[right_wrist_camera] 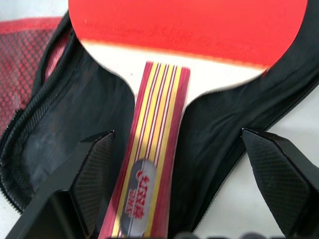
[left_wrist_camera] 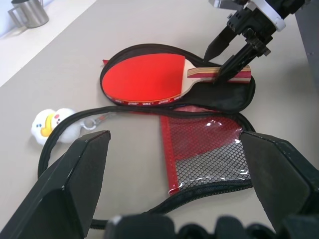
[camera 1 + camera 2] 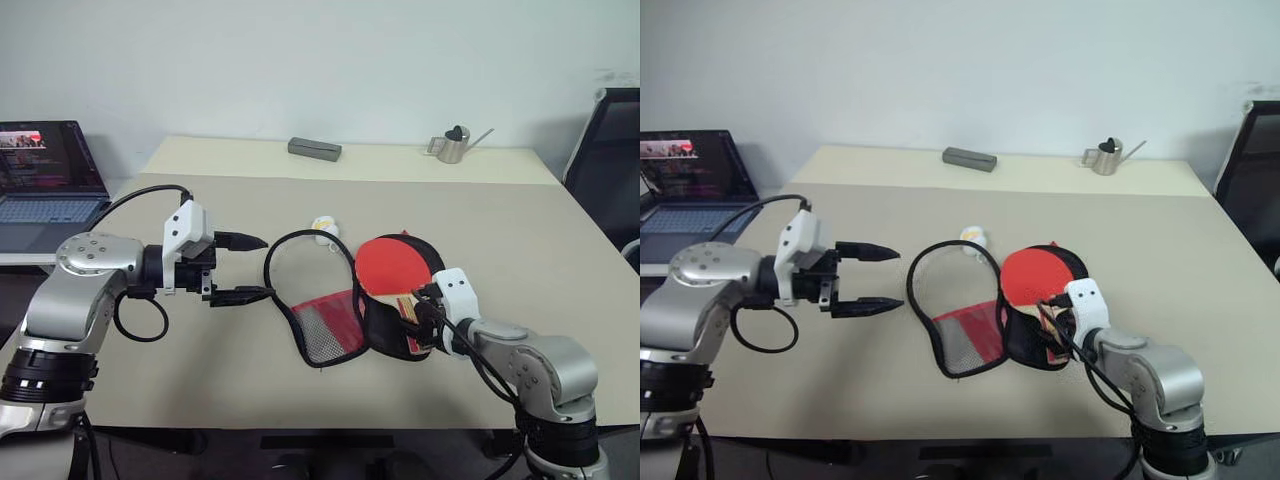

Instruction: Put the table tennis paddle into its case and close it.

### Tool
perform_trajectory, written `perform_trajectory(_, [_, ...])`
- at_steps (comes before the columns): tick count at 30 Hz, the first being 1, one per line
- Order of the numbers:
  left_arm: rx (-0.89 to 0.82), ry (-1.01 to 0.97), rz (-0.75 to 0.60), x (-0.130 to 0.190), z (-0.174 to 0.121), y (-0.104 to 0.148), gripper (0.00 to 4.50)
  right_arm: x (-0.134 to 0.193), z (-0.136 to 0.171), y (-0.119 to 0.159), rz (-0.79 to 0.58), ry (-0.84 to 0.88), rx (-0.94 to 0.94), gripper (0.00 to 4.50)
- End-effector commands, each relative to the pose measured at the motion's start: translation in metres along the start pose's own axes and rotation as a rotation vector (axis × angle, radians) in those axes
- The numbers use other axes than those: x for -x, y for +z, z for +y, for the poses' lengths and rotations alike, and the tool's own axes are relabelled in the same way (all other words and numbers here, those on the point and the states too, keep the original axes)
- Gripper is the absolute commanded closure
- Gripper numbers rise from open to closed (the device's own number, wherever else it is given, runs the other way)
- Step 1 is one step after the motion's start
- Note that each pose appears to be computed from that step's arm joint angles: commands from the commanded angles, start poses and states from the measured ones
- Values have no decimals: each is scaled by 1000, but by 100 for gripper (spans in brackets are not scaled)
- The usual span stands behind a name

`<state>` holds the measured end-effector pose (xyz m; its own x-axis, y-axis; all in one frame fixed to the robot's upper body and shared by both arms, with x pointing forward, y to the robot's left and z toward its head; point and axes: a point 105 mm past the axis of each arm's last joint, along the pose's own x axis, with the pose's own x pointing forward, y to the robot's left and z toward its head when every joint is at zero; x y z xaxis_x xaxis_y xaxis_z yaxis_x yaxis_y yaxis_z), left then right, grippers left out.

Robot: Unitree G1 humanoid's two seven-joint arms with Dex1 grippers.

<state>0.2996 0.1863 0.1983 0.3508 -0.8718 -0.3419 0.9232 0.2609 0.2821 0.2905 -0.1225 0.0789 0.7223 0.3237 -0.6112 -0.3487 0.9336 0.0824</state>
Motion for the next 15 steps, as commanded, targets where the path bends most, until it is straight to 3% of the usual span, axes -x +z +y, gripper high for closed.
perform_trajectory(1, [-46,14,-15,3,4,10,0,-2,6,6,-37,2,12,8])
perform_trajectory(9, [-40,27,-16,4,3,8,0,-11,7,22,-123,-29,69,8])
perform_trajectory(15, [-36,33,-16,4,3,7,0,-4,5,37,-226,-55,225,8])
